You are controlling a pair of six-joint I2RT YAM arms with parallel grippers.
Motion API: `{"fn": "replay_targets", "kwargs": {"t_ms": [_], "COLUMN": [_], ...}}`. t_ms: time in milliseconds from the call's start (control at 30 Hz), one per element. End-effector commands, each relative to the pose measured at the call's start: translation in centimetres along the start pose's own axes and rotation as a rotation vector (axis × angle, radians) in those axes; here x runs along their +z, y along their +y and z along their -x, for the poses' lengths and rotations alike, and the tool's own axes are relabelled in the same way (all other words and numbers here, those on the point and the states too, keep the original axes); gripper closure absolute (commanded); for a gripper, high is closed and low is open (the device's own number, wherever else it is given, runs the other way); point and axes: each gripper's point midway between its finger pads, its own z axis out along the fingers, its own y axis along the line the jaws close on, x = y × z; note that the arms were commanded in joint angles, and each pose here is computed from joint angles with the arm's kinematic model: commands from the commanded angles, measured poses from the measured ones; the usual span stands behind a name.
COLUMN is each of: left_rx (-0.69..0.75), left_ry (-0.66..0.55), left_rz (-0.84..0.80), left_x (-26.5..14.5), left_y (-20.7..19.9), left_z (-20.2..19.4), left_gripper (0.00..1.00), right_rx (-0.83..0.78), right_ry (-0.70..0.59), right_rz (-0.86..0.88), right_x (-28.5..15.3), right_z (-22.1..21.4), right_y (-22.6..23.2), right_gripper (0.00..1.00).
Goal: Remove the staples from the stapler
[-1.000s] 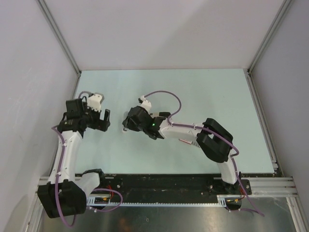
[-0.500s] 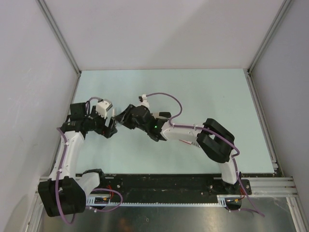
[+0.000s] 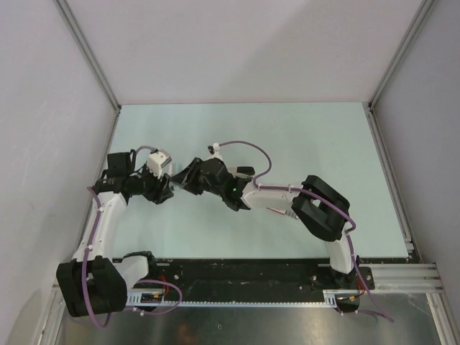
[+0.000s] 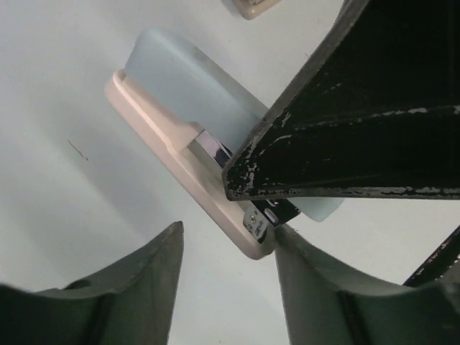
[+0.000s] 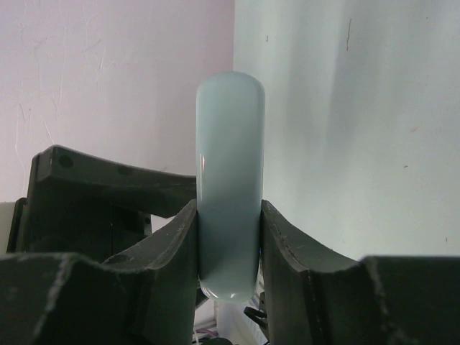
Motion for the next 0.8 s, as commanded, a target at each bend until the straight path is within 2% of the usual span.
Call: {"fn": "replay_targets", "kwargs": {"t_ms": [0, 67, 133, 500, 767], "left_rx": [0.098, 0.106, 0.106, 0.164, 0.213], "left_ry": [-0.053, -0.056, -0.058, -0.050, -0.019], "left_rz": [-0.019, -0.018, -0.017, 0.020, 0.048], "left_x": [-0.3, -0.3, -0.4, -0.8, -0.8], "left_y": [-0.2, -0.2, -0.1, 0.1, 0.7], "left_z": [1.3, 1.5, 1.6, 1.1, 0.3], "left_gripper": [0.56, 0.79, 0.89, 0.96, 1.00], "right_rx": [0.017, 0.024, 0.031, -0.022, -0.175], "right_ry": [0.007, 0.017, 0.017, 0.081, 0.229], "right_rz": [0.103, 0.107, 0.110, 0.090, 0.140], "right_x": [-1.2, -1.2, -1.0, -1.1, -1.6], "right_z": [0.6, 0.4, 0.4, -0.3, -2.2], "right_y": [3.5, 3.4, 3.4, 2.2, 0.9], "right_gripper": [1.00, 1.00, 1.00, 1.00, 1.00]}}
